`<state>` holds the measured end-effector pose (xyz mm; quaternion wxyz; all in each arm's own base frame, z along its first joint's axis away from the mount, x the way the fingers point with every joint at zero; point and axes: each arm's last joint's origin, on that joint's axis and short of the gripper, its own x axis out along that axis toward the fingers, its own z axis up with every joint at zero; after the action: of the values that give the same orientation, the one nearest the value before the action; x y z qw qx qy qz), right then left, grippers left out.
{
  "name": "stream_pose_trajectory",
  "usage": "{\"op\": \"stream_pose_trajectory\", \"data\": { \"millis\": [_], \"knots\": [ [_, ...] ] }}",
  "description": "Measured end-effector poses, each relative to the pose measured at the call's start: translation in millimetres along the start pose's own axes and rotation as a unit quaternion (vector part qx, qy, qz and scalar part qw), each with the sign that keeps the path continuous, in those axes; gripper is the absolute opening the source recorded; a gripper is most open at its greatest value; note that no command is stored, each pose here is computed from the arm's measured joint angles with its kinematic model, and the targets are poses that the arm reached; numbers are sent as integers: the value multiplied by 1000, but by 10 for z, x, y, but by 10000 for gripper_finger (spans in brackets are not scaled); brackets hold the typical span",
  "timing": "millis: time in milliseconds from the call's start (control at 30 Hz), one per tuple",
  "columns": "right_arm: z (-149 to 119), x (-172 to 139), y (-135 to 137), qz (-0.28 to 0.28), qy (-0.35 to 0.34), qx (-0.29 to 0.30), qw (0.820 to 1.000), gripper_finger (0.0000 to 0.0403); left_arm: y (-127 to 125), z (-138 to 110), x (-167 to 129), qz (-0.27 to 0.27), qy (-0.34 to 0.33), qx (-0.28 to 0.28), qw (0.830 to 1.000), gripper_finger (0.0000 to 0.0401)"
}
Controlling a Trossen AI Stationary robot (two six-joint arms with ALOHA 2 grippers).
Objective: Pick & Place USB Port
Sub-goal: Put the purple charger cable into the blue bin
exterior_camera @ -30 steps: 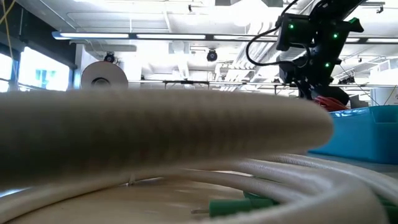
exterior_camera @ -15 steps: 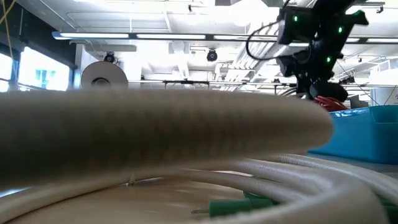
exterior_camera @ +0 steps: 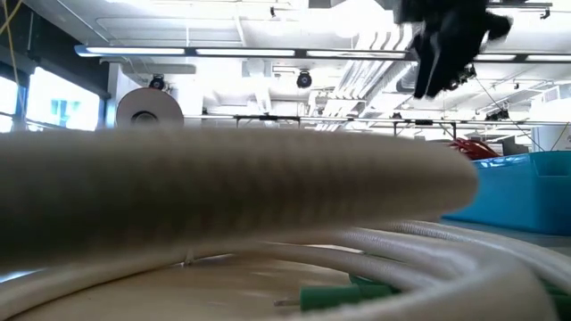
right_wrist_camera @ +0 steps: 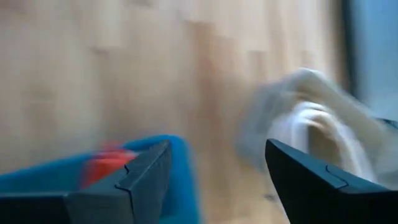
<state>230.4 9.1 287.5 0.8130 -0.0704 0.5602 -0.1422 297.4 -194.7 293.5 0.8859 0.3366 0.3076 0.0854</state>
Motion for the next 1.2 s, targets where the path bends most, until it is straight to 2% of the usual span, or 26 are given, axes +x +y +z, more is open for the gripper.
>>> {"op": "stream_pose_trajectory", "data": {
  "millis": [100, 200, 300, 400, 600, 767, 900, 1067, 1200],
  "knots": [
    [57, -174, 120, 125, -6, 15, 992, 252, -24, -30, 8, -19, 6, -2, 1000, 157],
    [18, -301, 276, 259, 30, 8, 965, 252, -36, -54, 8, -35, 14, -3, 999, 157],
    [-32, -377, 435, 324, 71, 46, 942, 252, -46, -77, 6, -49, 23, -9, 999, 157],
    [-113, -432, 611, 324, 116, 114, 932, 252, -63, -85, -1, -69, 26, -23, 997, 157],
    [-376, -525, 999, 269, 184, 249, 912, 252, -157, -100, -5, -98, 35, -49, 993, 157],
    [-614, -562, 1283, 219, 172, 356, 892, 252, -211, -95, -21, -123, 37, -74, 989, 157],
    [-823, -513, 1493, 205, 154, 443, 859, 252, -252, -89, -67, -132, 35, -94, 986, 157],
    [-1074, -367, 1773, 258, 169, 491, 815, 252, -377, -78, -143, -136, 27, -87, 986, 157],
    [-1225, -219, 1989, 271, 240, 494, 791, 252, -554, -76, -173, -147, 22, -72, 986, 157]
  ]
}}
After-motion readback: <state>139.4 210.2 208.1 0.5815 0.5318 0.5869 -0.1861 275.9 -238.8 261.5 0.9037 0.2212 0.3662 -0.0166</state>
